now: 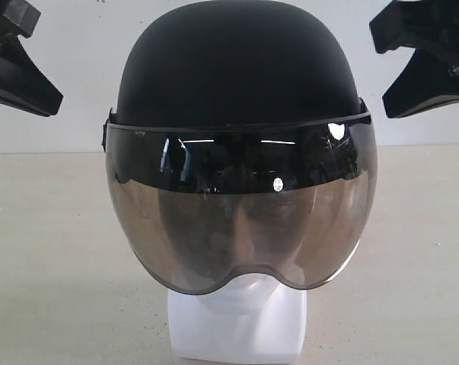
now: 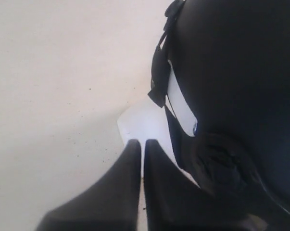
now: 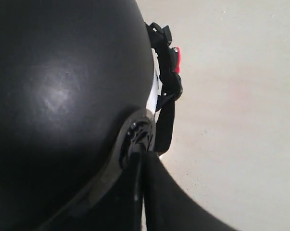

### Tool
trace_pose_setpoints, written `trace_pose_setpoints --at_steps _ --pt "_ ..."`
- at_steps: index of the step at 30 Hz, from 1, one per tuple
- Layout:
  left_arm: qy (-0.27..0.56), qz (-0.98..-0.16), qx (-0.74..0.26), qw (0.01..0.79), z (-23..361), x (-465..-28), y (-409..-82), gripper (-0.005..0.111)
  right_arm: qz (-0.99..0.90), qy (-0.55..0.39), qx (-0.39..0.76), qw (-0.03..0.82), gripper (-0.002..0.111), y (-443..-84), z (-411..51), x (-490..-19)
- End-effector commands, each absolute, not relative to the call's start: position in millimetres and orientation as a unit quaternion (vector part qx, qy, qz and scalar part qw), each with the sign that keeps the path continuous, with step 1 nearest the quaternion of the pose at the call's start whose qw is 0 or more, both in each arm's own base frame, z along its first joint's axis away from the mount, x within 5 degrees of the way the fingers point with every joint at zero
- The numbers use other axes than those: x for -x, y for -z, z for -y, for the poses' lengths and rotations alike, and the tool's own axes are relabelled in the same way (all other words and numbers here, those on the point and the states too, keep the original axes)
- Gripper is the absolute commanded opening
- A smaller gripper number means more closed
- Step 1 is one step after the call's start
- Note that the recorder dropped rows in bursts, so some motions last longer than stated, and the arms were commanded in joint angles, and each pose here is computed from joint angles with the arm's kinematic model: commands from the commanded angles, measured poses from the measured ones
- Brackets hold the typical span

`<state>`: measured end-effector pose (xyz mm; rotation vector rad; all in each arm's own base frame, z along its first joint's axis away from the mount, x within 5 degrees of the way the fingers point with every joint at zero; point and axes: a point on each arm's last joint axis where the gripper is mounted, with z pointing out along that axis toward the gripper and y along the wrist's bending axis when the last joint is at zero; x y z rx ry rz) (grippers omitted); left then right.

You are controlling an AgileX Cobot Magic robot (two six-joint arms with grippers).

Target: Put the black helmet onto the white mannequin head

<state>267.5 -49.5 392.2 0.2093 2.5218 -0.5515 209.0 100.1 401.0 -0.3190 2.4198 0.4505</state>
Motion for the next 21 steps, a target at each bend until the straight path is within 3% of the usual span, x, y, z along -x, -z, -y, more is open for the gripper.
trace_pose_setpoints --at_steps 1,6,11,17,21 --pt "0.215 -0.933 -0.08 0.277 50 -272 -391 0.004 -0.92 -0.168 0.12 0.333 0.0 -398 -101 -217" --pt "0.221 -0.929 -0.076 0.287 51 -274 -393 0.004 -0.909 -0.198 0.11 0.35 0.0 -402 -105 -217" --pt "0.279 -0.909 -0.097 0.293 61 -269 -403 0.004 -0.897 -0.249 0.124 0.343 0.0 -406 -113 -213" --pt "0.281 -0.883 -0.124 0.354 61 -243 -448 0.004 -0.886 -0.255 0.13 0.364 0.0 -420 -106 -194" --pt "0.309 -0.868 -0.148 0.36 67 -228 -460 0.004 -0.871 -0.296 0.14 0.367 0.0 -432 -106 -176"
